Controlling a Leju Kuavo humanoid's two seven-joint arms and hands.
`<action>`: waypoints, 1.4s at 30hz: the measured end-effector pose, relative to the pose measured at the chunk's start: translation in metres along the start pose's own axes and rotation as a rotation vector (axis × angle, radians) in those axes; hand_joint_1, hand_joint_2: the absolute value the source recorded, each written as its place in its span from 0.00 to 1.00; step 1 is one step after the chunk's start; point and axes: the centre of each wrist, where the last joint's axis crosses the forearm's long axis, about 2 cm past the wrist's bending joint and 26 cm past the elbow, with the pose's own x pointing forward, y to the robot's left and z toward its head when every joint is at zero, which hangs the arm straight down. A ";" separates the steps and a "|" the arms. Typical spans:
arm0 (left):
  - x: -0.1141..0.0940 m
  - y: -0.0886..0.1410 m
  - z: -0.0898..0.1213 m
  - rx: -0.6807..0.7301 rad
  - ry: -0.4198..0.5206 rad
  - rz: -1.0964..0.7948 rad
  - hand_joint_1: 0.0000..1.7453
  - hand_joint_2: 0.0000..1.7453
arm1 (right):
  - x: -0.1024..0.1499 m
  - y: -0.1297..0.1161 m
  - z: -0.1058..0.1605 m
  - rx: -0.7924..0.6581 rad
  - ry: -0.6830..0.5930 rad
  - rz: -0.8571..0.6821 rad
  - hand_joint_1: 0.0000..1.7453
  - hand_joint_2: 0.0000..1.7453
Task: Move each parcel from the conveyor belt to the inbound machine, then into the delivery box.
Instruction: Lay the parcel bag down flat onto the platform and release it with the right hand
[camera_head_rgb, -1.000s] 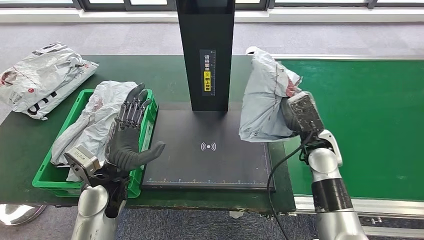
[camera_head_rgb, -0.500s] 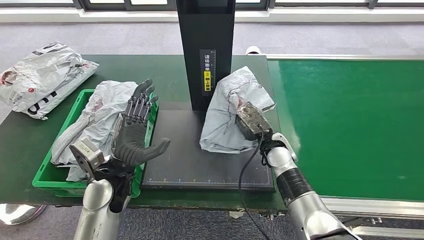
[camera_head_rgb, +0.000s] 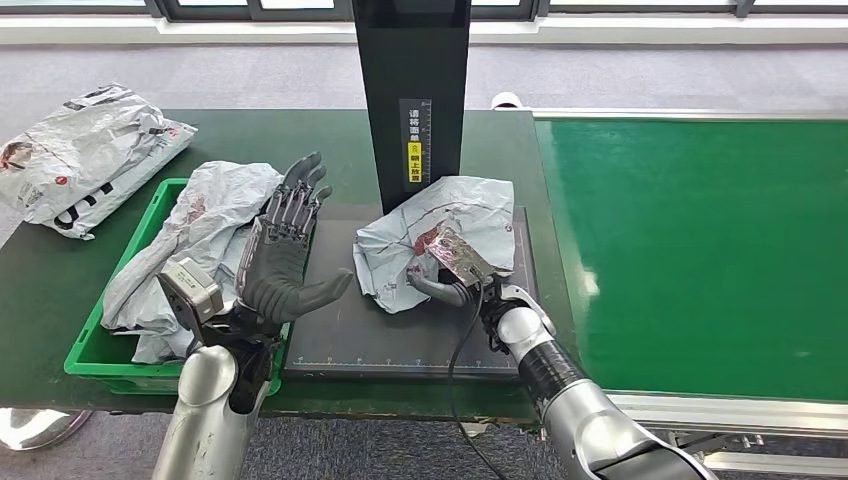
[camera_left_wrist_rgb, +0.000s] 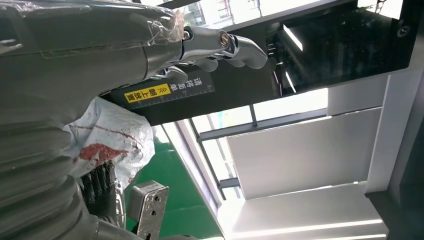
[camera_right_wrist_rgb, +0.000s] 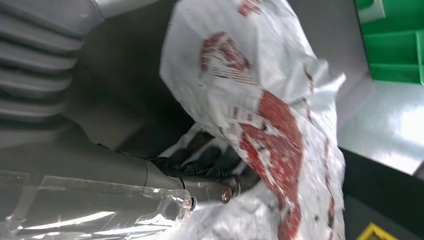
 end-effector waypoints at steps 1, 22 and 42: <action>-0.001 -0.001 0.000 -0.003 0.002 0.002 0.00 1.00 | -0.001 0.001 0.000 0.010 0.002 0.000 0.00 0.00; -0.009 0.003 0.015 0.004 0.018 -0.036 0.00 1.00 | 0.032 -0.004 0.020 0.110 -0.345 0.088 0.00 0.00; 0.001 0.019 0.036 0.078 0.046 -0.109 0.00 1.00 | 0.079 -0.041 0.184 -0.507 -0.909 0.198 0.00 1.00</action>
